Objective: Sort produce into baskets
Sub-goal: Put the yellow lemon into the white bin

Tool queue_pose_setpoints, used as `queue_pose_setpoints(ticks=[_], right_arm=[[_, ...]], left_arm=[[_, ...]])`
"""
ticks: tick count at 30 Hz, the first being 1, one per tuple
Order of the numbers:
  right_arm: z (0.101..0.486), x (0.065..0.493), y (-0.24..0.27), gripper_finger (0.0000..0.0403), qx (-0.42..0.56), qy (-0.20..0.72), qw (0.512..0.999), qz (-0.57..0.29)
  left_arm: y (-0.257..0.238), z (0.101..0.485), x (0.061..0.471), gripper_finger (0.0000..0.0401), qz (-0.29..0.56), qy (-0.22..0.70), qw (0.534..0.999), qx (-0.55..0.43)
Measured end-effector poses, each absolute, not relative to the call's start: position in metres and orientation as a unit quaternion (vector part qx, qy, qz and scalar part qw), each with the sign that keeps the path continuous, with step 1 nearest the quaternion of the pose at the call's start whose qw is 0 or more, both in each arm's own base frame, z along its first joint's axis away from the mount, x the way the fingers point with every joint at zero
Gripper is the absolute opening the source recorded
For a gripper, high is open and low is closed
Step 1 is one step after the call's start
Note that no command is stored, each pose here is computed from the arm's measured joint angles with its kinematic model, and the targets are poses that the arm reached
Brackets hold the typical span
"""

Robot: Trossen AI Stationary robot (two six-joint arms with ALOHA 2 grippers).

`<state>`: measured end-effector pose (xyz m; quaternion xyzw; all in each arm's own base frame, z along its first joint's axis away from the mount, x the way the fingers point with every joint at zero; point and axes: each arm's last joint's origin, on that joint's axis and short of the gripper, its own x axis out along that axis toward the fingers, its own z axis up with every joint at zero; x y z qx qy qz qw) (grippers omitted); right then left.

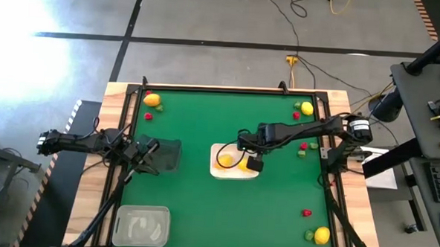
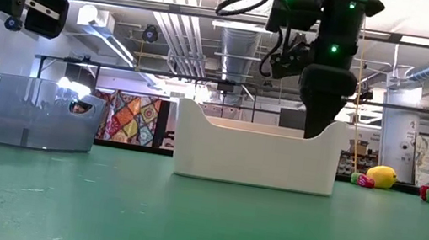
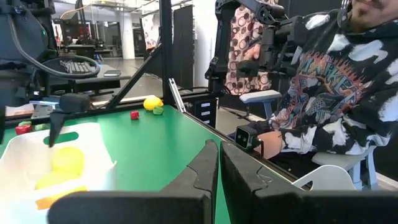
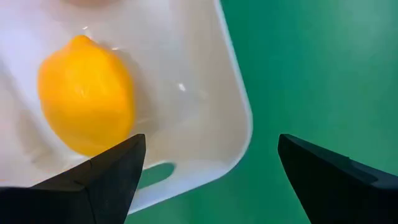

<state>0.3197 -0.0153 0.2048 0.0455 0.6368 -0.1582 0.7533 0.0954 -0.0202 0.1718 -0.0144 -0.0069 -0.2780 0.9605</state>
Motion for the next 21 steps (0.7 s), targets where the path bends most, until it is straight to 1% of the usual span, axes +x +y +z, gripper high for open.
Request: queue_pose_setpoints(ticks=[3,6,8,10,12,16,18,21], right_arm=[[0.215,0.315,-0.019,0.0359,0.055,0.629,0.758,-0.162],[0.238,0.307,-0.03,0.0359,0.058,0.61,0.77,-0.176],[0.255,0.298,-0.042,0.0359,0.066,0.593,0.777,-0.201],[0.268,0.285,-0.058,0.0359,0.078,0.582,0.773,-0.242],[0.273,0.27,-0.079,0.0356,0.105,0.582,0.75,-0.296],[0.267,0.234,-0.131,0.034,0.175,0.614,0.666,-0.386],[0.259,0.22,-0.158,0.0331,0.206,0.62,0.632,-0.417],[0.245,0.2,-0.193,0.0319,0.235,0.637,0.59,-0.436]], left_arm=[[-0.02,0.172,0.095,0.0002,-0.278,-0.007,0.96,-0.014],[-0.02,0.172,0.095,0.0002,-0.278,-0.007,0.96,-0.014],[-0.02,0.172,0.095,0.0002,-0.278,-0.007,0.96,-0.015],[-0.02,0.172,0.095,0.0002,-0.278,-0.007,0.96,-0.015],[-0.02,0.172,0.095,0.0002,-0.278,-0.007,0.96,-0.015],[-0.02,0.172,0.095,0.0002,-0.278,-0.007,0.96,-0.014],[-0.02,0.172,0.095,0.0002,-0.278,-0.007,0.96,-0.015],[-0.02,0.172,0.095,0.0002,-0.278,-0.007,0.96,-0.014]])
